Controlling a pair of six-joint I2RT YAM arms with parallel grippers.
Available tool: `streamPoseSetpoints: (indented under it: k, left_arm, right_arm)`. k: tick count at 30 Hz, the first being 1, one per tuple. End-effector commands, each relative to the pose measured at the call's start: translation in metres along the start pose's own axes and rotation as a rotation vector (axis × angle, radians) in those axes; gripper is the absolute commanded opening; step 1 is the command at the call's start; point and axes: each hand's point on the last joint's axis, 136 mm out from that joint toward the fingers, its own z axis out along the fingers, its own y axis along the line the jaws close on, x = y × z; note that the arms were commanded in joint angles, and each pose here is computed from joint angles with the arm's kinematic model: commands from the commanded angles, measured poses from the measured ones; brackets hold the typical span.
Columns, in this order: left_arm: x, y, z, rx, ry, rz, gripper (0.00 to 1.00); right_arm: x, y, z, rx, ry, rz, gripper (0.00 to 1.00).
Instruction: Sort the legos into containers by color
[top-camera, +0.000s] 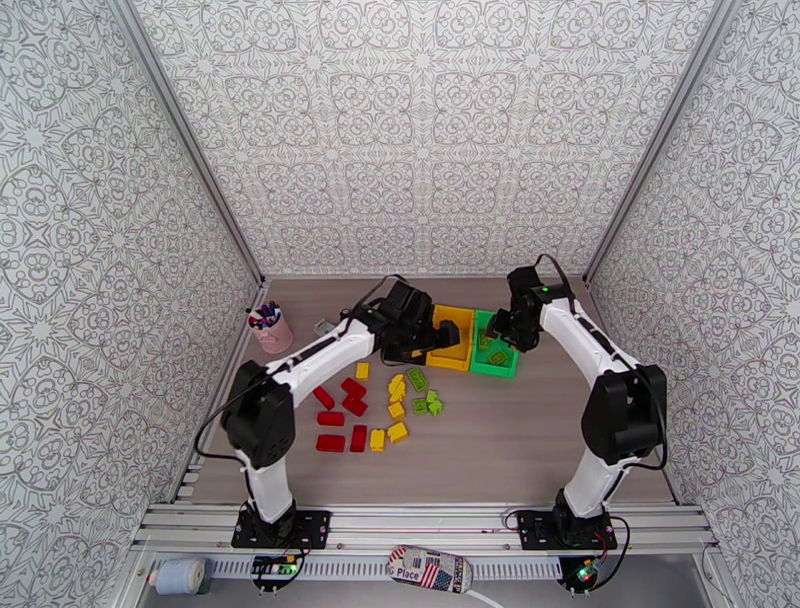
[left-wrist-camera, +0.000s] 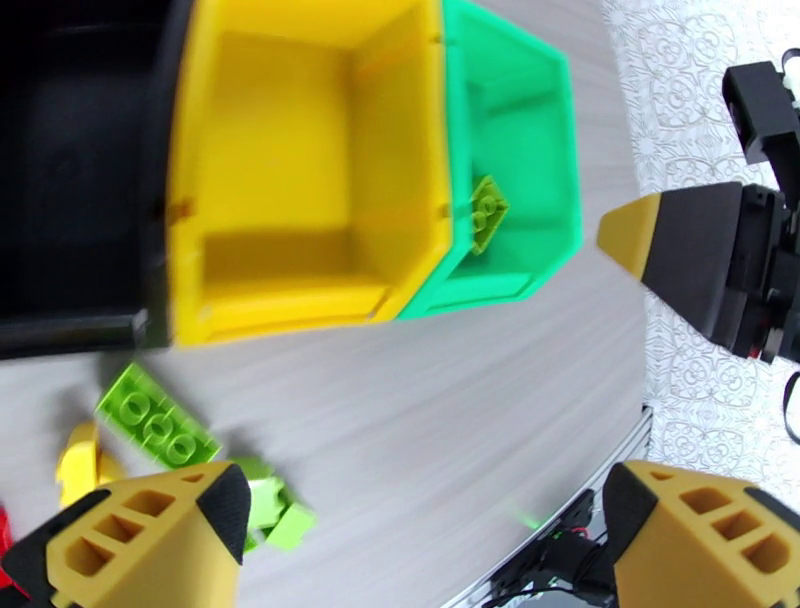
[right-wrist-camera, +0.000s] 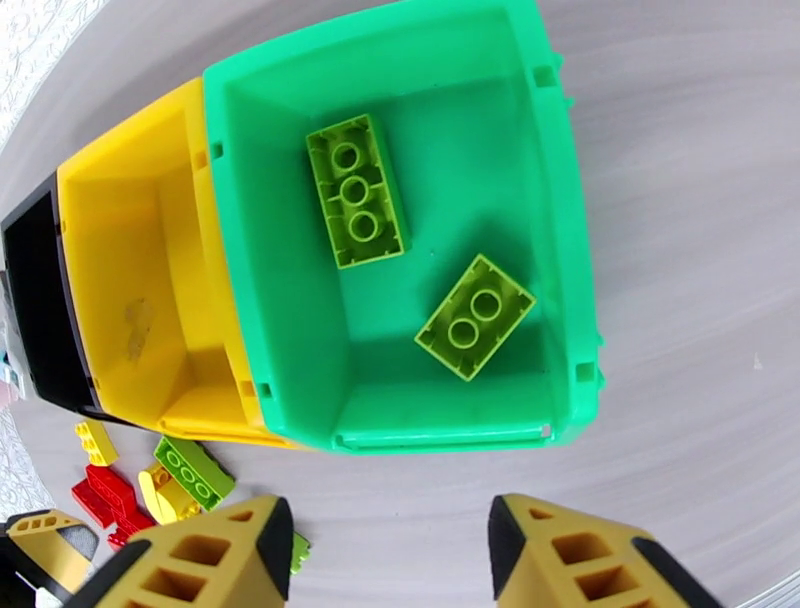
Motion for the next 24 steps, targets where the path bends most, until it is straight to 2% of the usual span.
streamPoseSetpoints:
  k: [1,6,13,19,21,24]
  left_arm:
    - [-0.007,0.009,-0.033,-0.035,-0.104,-0.010,0.99]
    - [0.019,0.058,-0.066,-0.135,-0.147,-0.125,0.99]
    - [0.063,0.115,-0.092,-0.216,-0.120,-0.234,0.99]
    - [0.076,0.150,-0.105,-0.227,-0.122,-0.347,0.99]
    - [0.076,0.152,-0.111,-0.182,-0.112,-0.390,0.99]
    - [0.069,0.151,-0.121,-0.151,-0.142,-0.371,0.99]
  right_arm:
    - [0.024,0.020,-0.013,-0.040,-0.009,-0.077,0.58]
    - [0.076,0.052,0.003,-0.058,0.056,-0.201,0.60]
    - [0.158,0.091,0.032,-0.032,0.141,-0.337,0.64]
    - [0.180,0.097,0.051,0.041,0.172,-0.359,0.65]
    - [0.183,0.091,0.054,0.072,0.192,-0.334,0.65]
    - [0.184,0.085,0.055,0.097,0.186,-0.330,0.66]
